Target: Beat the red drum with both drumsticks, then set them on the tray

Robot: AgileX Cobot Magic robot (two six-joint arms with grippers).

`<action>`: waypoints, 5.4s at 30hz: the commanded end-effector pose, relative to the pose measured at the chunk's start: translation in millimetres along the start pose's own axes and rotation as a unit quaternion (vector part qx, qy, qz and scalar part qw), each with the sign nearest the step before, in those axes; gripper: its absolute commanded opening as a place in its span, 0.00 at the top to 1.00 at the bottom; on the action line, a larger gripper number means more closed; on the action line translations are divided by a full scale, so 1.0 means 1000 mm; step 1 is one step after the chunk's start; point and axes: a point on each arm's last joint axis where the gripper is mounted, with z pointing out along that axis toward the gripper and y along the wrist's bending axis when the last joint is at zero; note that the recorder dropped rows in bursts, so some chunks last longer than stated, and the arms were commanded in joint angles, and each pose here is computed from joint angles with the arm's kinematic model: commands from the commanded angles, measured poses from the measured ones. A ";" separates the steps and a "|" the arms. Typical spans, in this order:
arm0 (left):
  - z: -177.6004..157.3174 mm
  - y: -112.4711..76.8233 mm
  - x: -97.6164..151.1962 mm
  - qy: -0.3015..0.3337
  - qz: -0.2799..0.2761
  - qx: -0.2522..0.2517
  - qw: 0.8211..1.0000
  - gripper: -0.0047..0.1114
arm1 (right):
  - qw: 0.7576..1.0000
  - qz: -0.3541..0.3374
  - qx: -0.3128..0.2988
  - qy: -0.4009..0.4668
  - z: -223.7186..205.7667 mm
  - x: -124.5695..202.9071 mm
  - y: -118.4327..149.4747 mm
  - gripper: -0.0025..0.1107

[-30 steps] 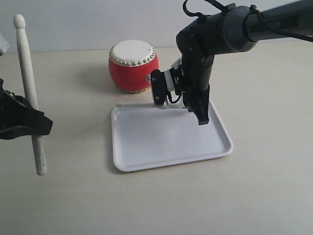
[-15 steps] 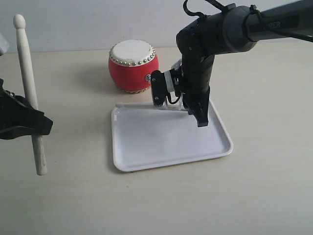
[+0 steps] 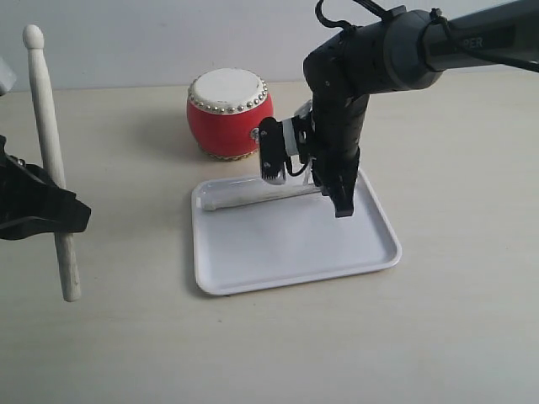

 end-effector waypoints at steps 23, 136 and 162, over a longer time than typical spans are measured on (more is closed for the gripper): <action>0.026 0.000 -0.013 -0.018 -0.162 0.043 0.986 0.96 | 0.761 0.305 -0.411 -0.399 -0.122 -0.060 0.043 0.75; -0.023 0.012 -0.015 -0.114 -0.111 0.038 0.986 0.36 | 0.997 -0.030 -0.010 0.069 -0.056 0.003 0.040 0.98; -0.022 0.011 -0.011 -0.094 -0.103 0.041 0.989 0.36 | 0.998 -0.030 -0.018 0.060 -0.037 -0.003 0.041 0.98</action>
